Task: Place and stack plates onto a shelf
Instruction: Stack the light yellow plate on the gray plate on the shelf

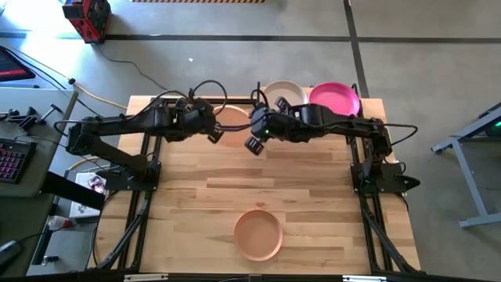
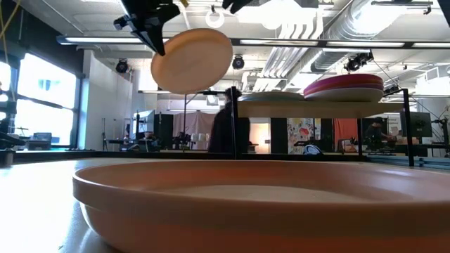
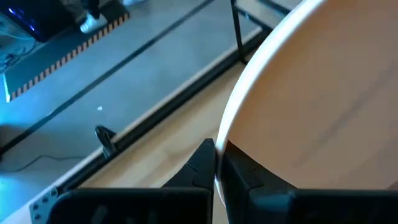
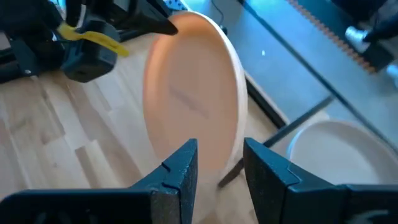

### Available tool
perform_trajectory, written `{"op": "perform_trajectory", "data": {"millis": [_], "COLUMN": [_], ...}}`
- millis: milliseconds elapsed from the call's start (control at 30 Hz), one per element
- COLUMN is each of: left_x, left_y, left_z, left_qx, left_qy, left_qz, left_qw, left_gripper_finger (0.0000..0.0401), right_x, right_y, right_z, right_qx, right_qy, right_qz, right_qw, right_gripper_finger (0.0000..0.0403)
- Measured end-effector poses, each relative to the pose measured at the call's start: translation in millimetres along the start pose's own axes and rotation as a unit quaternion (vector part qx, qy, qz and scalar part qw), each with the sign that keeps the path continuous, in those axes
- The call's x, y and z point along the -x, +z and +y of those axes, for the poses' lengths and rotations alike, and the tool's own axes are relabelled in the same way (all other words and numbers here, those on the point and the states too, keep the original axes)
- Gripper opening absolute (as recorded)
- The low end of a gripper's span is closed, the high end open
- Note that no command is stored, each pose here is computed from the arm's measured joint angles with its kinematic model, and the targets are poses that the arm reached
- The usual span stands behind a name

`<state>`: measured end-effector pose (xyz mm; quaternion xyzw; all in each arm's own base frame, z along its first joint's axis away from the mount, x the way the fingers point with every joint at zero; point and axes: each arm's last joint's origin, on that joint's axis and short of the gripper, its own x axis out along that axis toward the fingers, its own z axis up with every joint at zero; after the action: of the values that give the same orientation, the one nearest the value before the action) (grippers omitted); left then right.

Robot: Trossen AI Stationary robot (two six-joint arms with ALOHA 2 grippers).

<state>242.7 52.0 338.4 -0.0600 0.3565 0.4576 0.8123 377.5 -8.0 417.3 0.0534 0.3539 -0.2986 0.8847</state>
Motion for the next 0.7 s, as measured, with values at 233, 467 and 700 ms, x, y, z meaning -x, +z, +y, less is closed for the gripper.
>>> {"op": "perform_trajectory", "data": {"millis": [233, 467, 700], "left_x": [-4, -3, -2], "left_y": [12, 22, 26], "left_z": [1, -3, -4], "left_qx": [-0.003, -0.01, -0.035], "left_qy": [-0.007, -0.022, -0.031], "left_qz": [-0.036, -0.081, -0.095], "left_qw": [0.999, 0.996, 0.994], "left_gripper_finger": [0.0001, 0.0001, 0.0001], "right_x": [-8, -14, -19], "right_y": [7, 11, 13], "right_z": [-14, -26, -34], "right_qx": [0.038, 0.026, -0.001], "right_qy": [-0.014, -0.028, -0.036], "right_qz": [-0.008, -0.005, -0.003], "right_qw": [0.999, 0.999, 0.999], "right_gripper_finger": [0.0106, 0.0106, 0.0095]}}
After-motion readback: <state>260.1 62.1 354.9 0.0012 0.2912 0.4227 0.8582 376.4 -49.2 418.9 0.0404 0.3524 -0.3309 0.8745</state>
